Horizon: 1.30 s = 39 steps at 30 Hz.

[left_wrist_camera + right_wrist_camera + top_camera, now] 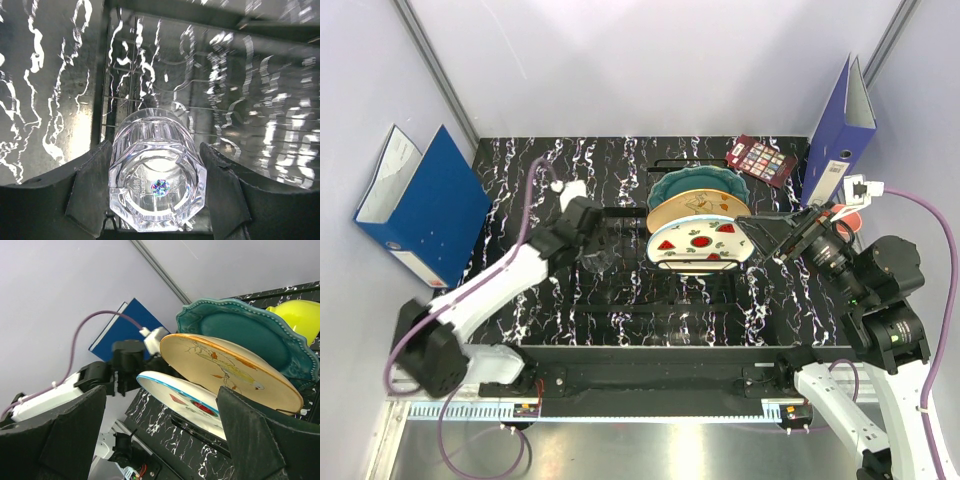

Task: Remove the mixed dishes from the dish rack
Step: Pick up the cup from the dish rack, then place the cup at the center of the board.

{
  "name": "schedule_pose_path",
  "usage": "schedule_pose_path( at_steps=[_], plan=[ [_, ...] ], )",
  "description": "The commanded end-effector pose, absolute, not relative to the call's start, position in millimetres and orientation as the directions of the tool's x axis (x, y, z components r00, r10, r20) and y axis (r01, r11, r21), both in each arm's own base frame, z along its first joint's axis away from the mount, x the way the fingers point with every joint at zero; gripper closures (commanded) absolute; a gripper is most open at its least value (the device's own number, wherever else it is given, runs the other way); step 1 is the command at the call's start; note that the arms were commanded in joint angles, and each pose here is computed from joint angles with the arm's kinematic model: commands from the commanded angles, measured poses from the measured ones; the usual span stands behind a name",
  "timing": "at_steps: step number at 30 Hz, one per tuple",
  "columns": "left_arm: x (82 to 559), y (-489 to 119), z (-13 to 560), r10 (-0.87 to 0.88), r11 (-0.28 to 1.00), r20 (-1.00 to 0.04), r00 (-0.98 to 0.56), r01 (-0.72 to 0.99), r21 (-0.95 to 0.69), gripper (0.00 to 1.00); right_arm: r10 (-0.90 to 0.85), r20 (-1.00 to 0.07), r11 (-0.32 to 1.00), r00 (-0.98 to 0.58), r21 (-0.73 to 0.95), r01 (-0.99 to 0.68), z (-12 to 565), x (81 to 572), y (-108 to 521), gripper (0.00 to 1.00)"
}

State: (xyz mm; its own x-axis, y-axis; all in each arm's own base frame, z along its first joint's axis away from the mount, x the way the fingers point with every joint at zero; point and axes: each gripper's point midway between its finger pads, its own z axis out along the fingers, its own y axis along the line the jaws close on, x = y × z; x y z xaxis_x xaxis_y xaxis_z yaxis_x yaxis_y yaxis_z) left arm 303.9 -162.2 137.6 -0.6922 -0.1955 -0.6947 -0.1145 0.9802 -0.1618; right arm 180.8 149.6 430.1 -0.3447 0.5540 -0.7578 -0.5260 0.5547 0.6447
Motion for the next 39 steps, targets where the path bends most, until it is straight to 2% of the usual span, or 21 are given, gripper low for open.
schedule_pose_path(
  at_steps=[1, 4, 7, 13, 18, 19, 23, 26, 31, 39],
  plan=[
    [302.1, -156.6, 225.4, -0.298, 0.948, -0.794, -0.530, -0.070, -0.310, 1.00, 0.553, -0.780, 0.566, -0.294, 0.610, -0.554, 445.8, 178.9, 146.9, 0.00],
    [283.5, -149.9, 290.5, -0.363, 0.912, -0.831, -0.422, 0.022, -0.410, 1.00, 0.550, -0.781, 0.541, -0.295, 0.603, -0.586, 453.9, 173.3, 150.8, 0.00],
    [261.9, -148.4, 352.8, -0.412, 0.864, -0.849, -0.332, 0.155, -0.480, 1.00, 0.553, -0.760, 0.456, -0.342, 0.620, -0.638, 463.0, 167.1, 163.9, 0.00],
    [206.4, -166.0, 450.3, -0.489, 0.681, -0.839, -0.237, 0.498, -0.537, 1.00, 0.548, -0.729, 0.330, -0.411, 0.640, -0.694, 486.2, 163.9, 181.5, 0.00],
    [184.2, -181.8, 478.2, -0.507, 0.565, -0.820, -0.265, 0.616, -0.548, 1.00, 0.518, -0.751, 0.351, -0.409, 0.623, -0.699, 499.5, 177.5, 188.9, 0.00],
    [180.9, -186.5, 483.7, -0.507, 0.538, -0.818, -0.269, 0.643, -0.545, 1.00, 0.507, -0.783, 0.369, -0.362, 0.576, -0.729, 514.5, 174.8, 187.8, 0.00],
    [177.8, -192.1, 499.7, -0.522, 0.498, -0.809, -0.270, 0.674, -0.546, 1.00, 0.444, -0.820, 0.431, -0.362, 0.549, -0.716, 524.2, 198.8, 197.8, 0.00],
    [172.7, -198.8, 513.3, -0.521, 0.456, -0.811, -0.265, 0.717, -0.527, 1.00, 0.397, -0.836, 0.410, -0.379, 0.531, -0.742, 527.0, 200.1, 218.4, 0.00],
    [170.2, -209.1, 532.6, -0.537, 0.392, -0.808, -0.243, 0.776, -0.494, 1.00, 0.300, -0.838, 0.360, -0.456, 0.542, -0.759, 491.4, 197.3, 268.0, 0.00],
    [174.8, -224.5, 558.0, -0.580, 0.307, -0.786, -0.216, 0.835, -0.456, 1.00, 0.282, -0.836, 0.280, -0.471, 0.541, -0.793, 488.2, 189.8, 300.8, 0.00]
  ],
)
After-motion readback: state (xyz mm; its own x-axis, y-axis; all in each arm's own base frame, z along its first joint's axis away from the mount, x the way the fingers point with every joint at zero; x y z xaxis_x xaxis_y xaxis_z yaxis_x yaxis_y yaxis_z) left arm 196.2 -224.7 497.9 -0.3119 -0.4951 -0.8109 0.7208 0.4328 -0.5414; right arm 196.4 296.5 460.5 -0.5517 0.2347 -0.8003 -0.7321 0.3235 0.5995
